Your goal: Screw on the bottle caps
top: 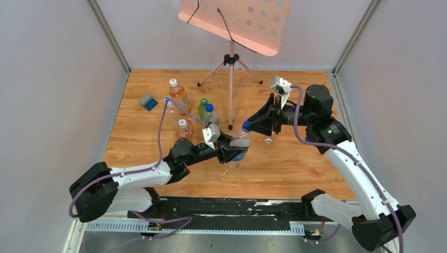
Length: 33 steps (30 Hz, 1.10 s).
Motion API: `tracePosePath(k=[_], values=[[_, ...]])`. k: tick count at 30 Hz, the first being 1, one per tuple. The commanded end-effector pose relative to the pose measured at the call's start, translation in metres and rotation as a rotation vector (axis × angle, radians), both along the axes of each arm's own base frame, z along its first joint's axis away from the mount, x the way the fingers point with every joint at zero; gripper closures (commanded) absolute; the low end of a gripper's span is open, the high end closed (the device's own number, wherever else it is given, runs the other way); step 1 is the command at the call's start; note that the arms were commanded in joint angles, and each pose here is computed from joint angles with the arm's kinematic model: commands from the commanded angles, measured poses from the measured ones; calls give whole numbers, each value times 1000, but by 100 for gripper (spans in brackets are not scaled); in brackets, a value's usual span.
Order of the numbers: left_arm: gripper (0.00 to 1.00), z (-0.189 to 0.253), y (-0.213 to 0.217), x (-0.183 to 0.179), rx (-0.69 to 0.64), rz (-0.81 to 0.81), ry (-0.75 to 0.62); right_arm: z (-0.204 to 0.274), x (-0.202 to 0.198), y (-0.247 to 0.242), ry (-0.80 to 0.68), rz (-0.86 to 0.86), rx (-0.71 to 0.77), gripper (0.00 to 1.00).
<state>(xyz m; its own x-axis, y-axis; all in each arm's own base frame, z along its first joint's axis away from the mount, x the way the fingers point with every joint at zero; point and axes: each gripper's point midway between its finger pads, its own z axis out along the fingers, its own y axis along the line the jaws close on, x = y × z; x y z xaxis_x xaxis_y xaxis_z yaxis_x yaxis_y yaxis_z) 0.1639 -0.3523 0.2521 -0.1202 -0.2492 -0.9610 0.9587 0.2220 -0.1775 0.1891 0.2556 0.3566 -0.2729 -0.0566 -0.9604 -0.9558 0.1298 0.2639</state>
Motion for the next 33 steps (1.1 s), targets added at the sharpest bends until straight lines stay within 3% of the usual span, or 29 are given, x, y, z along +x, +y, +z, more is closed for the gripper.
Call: tracePosePath(k=[1, 5, 10, 15, 17, 20, 25, 28, 33], values=[[93, 51, 6, 23, -90, 132, -90, -9, 3, 2, 45, -80, -12, 98], [93, 53, 6, 36, -47, 260, -132, -23, 20, 4, 158, -278, -43, 100], [92, 38, 6, 60, 128, 547, -264, -56, 38, 0, 444, -656, -97, 100], [92, 23, -1, 65, 214, 677, -300, -63, 32, 8, 517, -687, -88, 97], [94, 18, -2, 62, 212, 659, -265, -49, 31, 5, 472, -681, -65, 84], [94, 3, 0, 56, 270, 620, -220, -16, 25, -3, 347, -645, -22, 55], [94, -8, 6, 37, 329, 443, -168, 13, 12, -20, 157, -597, -76, 23], [94, -13, 15, 31, 341, 342, -128, 20, -5, -28, 16, -499, -139, 16], [93, -11, 26, -3, 312, 75, -113, 19, -33, -38, -276, -286, -253, 17]])
